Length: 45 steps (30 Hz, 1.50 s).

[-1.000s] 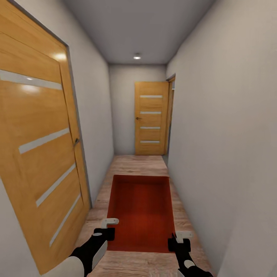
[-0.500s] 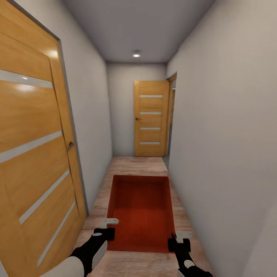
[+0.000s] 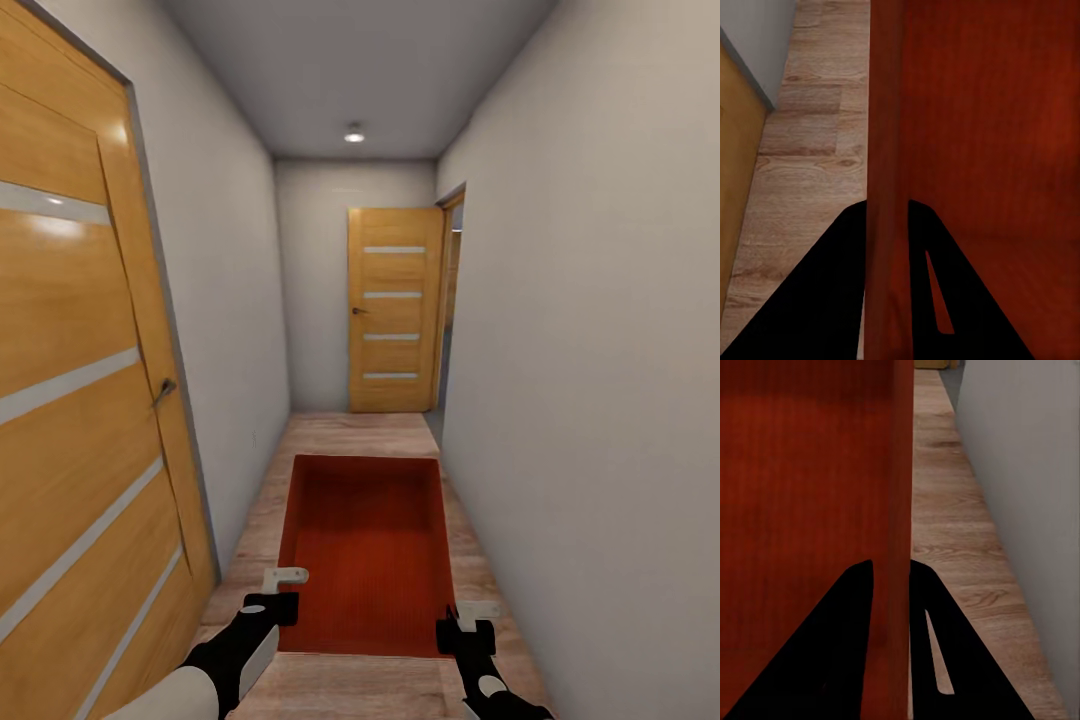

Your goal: Move the two storage containers from the living room to the garage. In the garage, place one container on the floor and stack the other container on top of it (either order is fine).

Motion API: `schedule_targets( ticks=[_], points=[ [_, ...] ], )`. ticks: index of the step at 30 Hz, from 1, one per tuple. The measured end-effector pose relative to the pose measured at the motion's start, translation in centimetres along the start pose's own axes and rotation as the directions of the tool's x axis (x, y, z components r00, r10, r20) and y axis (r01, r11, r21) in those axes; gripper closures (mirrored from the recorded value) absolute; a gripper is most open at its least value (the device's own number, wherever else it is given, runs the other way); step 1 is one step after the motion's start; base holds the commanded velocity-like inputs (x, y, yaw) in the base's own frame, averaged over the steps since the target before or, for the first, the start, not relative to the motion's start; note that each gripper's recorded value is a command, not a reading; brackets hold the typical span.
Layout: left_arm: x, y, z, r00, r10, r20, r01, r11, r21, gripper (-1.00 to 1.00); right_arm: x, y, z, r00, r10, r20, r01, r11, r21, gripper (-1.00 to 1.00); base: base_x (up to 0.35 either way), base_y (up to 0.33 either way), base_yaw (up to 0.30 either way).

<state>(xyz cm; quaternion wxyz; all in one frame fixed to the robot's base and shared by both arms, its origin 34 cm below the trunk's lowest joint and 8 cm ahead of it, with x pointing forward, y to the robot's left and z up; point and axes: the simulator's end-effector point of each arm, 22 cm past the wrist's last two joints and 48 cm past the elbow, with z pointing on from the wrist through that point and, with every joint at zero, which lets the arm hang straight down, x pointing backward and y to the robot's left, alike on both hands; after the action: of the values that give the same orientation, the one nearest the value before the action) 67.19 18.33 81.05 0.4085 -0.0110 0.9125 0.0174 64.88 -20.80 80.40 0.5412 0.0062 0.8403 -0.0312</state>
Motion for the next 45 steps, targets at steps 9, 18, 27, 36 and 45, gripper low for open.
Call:
schedule_targets(
  ticks=[9,18,27,36,45],
  points=[
    [0.08,0.01,0.01,1.000,-0.001,-0.002,0.001,1.000,0.000,1.00,0.04,0.01,0.00,1.000,-0.001,-0.002,0.001,1.000,0.000,1.00,0.322,0.000,0.000],
    [0.16,0.03,0.01,1.000,-0.002,-0.004,0.002,1.000,0.000,1.00,0.07,0.02,0.00,1.000,-0.002,-0.003,0.002,1.000,-0.001,1.00,0.322,0.000,0.000],
    [0.16,0.03,0.01,1.000,-0.003,-0.004,0.003,1.000,-0.001,1.00,0.07,0.03,0.00,1.000,-0.002,-0.003,0.002,1.000,-0.001,1.00,0.322,0.000,0.000],
    [0.16,0.03,0.01,1.000,-0.003,-0.004,0.003,1.000,-0.001,1.00,0.07,0.03,0.00,1.000,-0.002,-0.003,0.002,1.000,-0.001,1.00,0.322,0.000,0.000],
    [0.16,0.03,0.01,1.000,-0.003,-0.004,0.003,1.000,-0.001,1.00,0.07,0.03,0.00,1.000,-0.002,-0.003,0.002,1.000,-0.001,1.00,0.322,0.000,0.000]
  ],
)
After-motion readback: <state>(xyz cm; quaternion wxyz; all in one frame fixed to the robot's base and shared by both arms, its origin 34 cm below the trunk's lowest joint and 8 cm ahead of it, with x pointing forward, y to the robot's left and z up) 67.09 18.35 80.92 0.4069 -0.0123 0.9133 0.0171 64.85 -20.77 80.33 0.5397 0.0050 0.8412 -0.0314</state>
